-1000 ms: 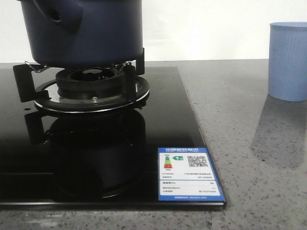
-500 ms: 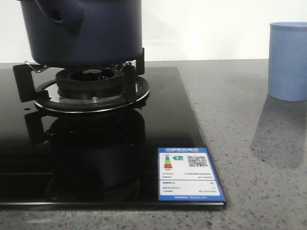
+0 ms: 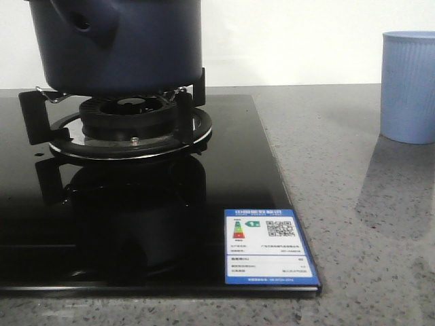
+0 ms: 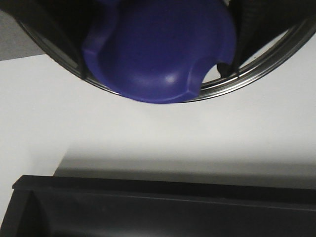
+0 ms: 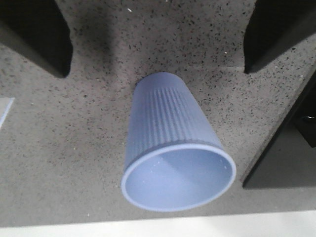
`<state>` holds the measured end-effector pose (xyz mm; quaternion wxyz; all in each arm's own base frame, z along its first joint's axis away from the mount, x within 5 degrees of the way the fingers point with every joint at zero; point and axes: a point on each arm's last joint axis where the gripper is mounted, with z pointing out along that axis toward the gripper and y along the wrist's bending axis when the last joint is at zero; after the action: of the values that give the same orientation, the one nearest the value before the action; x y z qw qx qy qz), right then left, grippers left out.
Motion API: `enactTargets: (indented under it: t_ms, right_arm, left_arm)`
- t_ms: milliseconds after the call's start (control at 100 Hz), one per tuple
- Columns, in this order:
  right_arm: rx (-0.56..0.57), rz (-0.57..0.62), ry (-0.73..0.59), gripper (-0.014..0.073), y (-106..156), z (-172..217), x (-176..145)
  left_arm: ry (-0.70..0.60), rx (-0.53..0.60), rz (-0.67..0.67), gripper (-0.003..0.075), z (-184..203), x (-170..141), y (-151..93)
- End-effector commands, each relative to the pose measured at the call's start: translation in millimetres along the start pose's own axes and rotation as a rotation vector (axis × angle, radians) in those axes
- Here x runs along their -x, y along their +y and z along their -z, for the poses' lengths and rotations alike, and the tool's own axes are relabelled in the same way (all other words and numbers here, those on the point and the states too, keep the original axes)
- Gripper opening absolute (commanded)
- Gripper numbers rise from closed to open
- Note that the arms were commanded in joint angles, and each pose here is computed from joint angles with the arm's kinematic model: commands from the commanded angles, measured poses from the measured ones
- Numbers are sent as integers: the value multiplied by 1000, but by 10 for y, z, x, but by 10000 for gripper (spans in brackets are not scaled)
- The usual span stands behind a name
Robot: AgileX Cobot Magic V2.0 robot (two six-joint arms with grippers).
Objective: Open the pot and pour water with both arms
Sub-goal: 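Lift the glass lid off the pot with left gripper, raise cup with right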
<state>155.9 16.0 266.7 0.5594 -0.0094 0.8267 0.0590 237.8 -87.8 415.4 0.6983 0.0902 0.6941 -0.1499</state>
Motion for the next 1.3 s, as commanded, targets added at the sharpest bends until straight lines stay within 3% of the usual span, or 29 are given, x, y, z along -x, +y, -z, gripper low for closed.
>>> enactTargets:
  t_ms: [0,510,1290]
  right_arm:
    - [-9,11,-131,611,14,-53,171]
    - [-68,21,-134,611,5,-746,14]
    - [-71,35,-252,611,4,-1163,-39]
  left_arm:
    - [-144,45,14,357,135,280,50]
    - [-144,46,14,357,145,285,57]
    - [-144,46,14,357,145,285,57]
